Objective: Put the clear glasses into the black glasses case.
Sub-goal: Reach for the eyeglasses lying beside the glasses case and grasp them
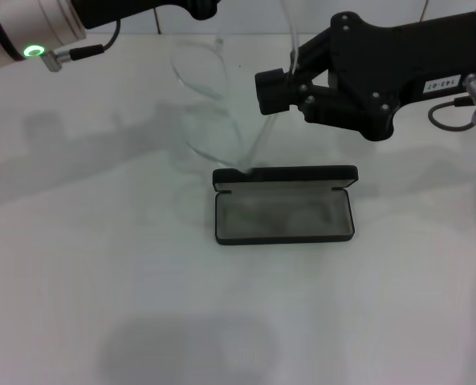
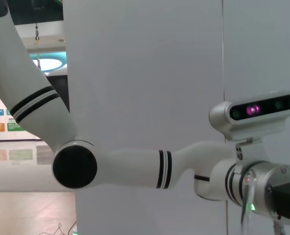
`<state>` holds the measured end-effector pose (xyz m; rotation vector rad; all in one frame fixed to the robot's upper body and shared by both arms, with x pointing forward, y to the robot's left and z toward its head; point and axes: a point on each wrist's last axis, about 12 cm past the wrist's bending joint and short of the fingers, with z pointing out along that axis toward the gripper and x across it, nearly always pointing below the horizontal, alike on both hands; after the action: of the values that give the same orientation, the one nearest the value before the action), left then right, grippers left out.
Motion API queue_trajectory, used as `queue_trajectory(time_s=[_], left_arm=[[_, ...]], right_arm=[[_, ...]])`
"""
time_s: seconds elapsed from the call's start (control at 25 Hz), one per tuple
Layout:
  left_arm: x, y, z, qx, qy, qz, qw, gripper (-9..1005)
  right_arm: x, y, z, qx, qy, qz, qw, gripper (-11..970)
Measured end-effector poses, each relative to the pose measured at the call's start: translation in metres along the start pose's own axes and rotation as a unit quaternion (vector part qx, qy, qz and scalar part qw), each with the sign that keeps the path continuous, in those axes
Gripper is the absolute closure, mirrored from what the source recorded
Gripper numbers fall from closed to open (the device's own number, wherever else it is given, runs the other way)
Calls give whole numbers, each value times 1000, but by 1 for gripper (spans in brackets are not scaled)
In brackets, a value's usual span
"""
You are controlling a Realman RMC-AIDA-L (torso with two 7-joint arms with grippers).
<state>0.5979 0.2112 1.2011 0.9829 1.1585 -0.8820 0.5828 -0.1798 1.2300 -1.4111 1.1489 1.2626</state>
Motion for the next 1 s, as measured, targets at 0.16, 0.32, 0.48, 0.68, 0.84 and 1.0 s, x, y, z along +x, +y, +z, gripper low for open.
queue_trajectory(time_s=[0.16, 0.32, 0.48, 0.68, 0.84, 1.0], left_arm=[[0, 0, -1, 1, 0, 0, 1000, 909], [1, -1, -1, 1, -1, -1, 1000, 908], [1, -1, -3, 0, -1, -2, 1000, 907], [2, -2, -4, -2, -1, -4, 1000, 906], [1, -2, -6, -4, -1, -4, 1000, 906], [-2, -2, -16, -13, 3, -9, 1000, 905]], right_arm=[[-1, 1, -2, 2, -9, 2, 1000, 844], [-2, 1, -4, 1, -12, 11, 1000, 842], [-1, 1, -4, 3, -12, 14, 1000, 656], [-2, 2, -7, 7, -16, 12, 1000, 471], [-4, 5, -15, 16, -23, 7, 1000, 402], [-8, 11, -28, 31, -7, 6, 999, 401]])
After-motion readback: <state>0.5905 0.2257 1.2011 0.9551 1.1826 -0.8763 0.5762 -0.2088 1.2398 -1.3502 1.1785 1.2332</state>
